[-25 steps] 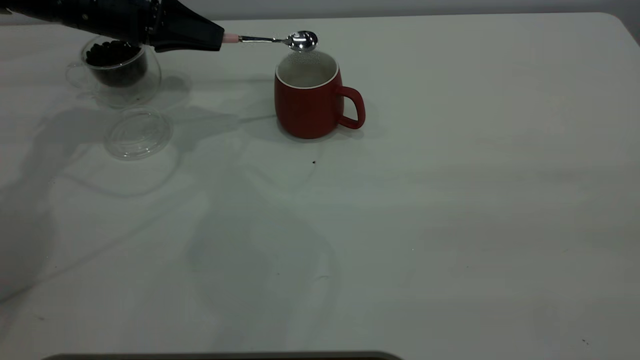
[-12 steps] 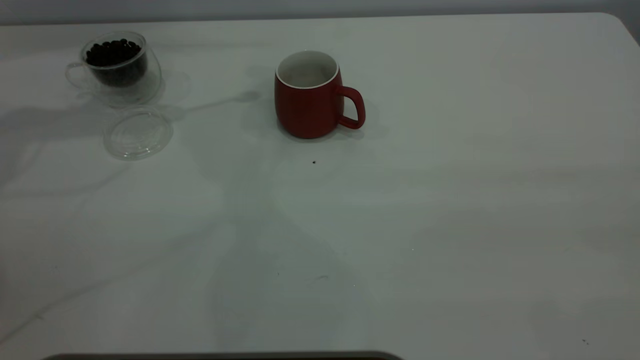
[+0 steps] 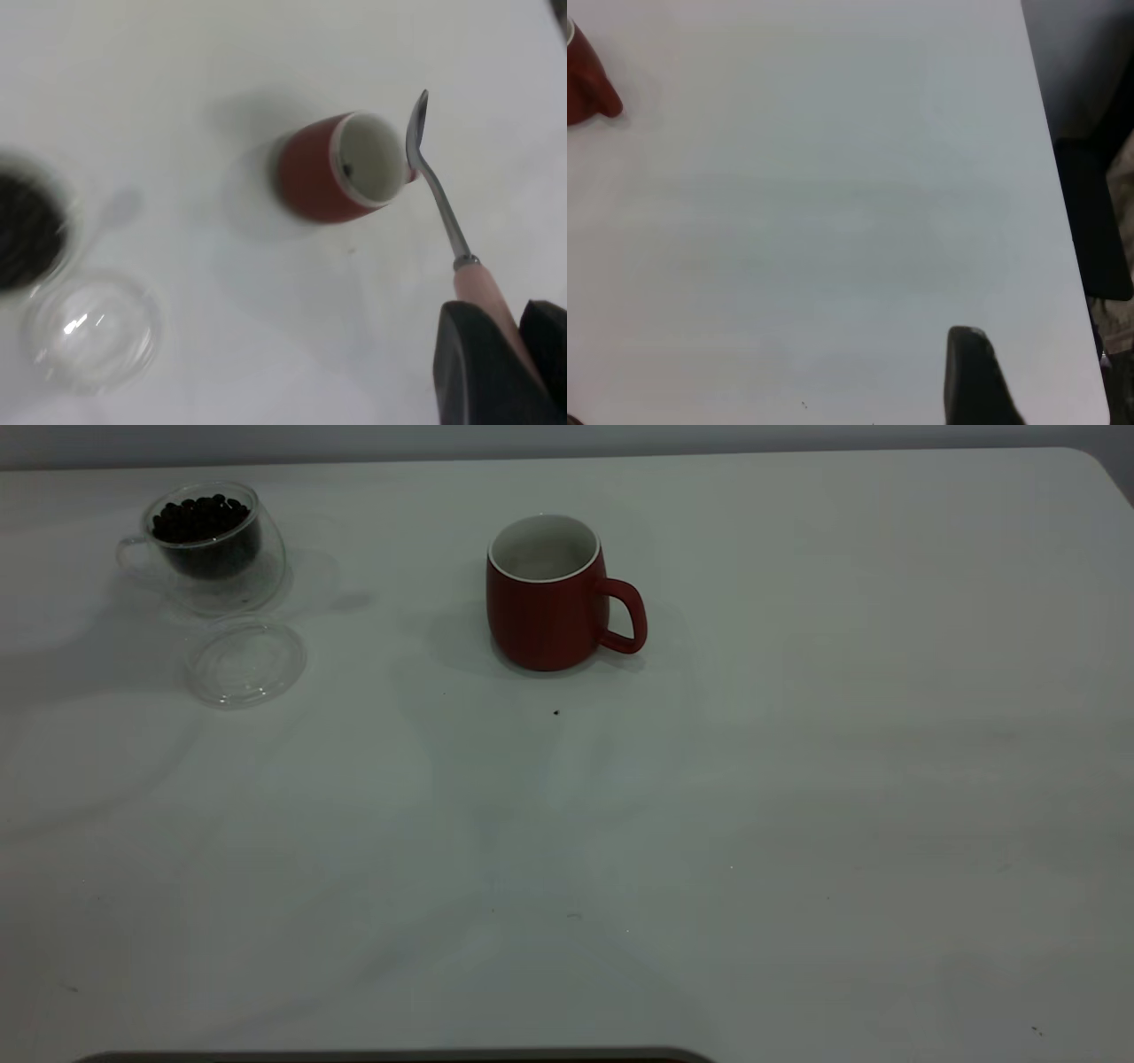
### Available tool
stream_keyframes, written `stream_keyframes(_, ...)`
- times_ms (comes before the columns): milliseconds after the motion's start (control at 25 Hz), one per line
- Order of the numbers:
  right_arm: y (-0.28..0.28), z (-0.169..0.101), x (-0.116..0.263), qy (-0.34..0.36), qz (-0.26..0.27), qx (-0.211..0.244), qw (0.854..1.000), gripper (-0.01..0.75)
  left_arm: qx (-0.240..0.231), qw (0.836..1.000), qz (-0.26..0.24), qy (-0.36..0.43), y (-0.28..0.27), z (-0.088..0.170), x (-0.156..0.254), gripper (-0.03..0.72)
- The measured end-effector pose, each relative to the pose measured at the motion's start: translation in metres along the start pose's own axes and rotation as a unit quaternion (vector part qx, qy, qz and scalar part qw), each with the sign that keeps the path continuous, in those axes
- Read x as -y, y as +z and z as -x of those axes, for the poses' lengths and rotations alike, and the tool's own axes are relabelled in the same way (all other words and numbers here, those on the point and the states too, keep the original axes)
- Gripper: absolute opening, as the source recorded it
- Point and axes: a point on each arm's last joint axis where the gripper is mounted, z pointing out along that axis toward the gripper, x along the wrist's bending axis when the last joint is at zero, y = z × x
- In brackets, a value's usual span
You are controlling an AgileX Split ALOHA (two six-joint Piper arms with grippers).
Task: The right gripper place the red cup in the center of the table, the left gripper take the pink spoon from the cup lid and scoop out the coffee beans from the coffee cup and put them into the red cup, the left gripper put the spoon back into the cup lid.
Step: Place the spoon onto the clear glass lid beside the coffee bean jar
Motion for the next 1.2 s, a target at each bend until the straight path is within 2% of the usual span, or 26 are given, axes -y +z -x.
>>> stream_keyframes(280, 0.000, 0.000, 0.000, 0.000, 0.000, 0.000, 1.000, 0.434, 0.009, 0.995, -0.034, -0.095, 0.005, -0.060, 0.057, 0.119)
stream_keyframes(480, 0.000, 0.000, 0.000, 0.000, 0.000, 0.000, 1.000, 0.434, 0.030, 0.980, -0.055, -0.189, 0.022, -0.119, 0.102, 0.119)
stream_keyframes(560, 0.000, 0.000, 0.000, 0.000, 0.000, 0.000, 1.000, 0.434, 0.038, 0.976, -0.051, -0.209, 0.025, -0.135, 0.114, 0.119)
stream_keyframes(800, 0.000, 0.000, 0.000, 0.000, 0.000, 0.000, 1.000, 0.434, 0.040, 0.967, -0.040, -0.249, 0.047, -0.169, 0.137, 0.119)
stream_keyframes(960, 0.000, 0.000, 0.000, 0.000, 0.000, 0.000, 1.000, 0.434, 0.067, 0.956, -0.047, -0.282, 0.080, -0.188, 0.158, 0.119)
stream_keyframes(1200, 0.000, 0.000, 0.000, 0.000, 0.000, 0.000, 1.000, 0.434, 0.103, 0.945, -0.020, -0.309, 0.112, -0.204, 0.175, 0.119)
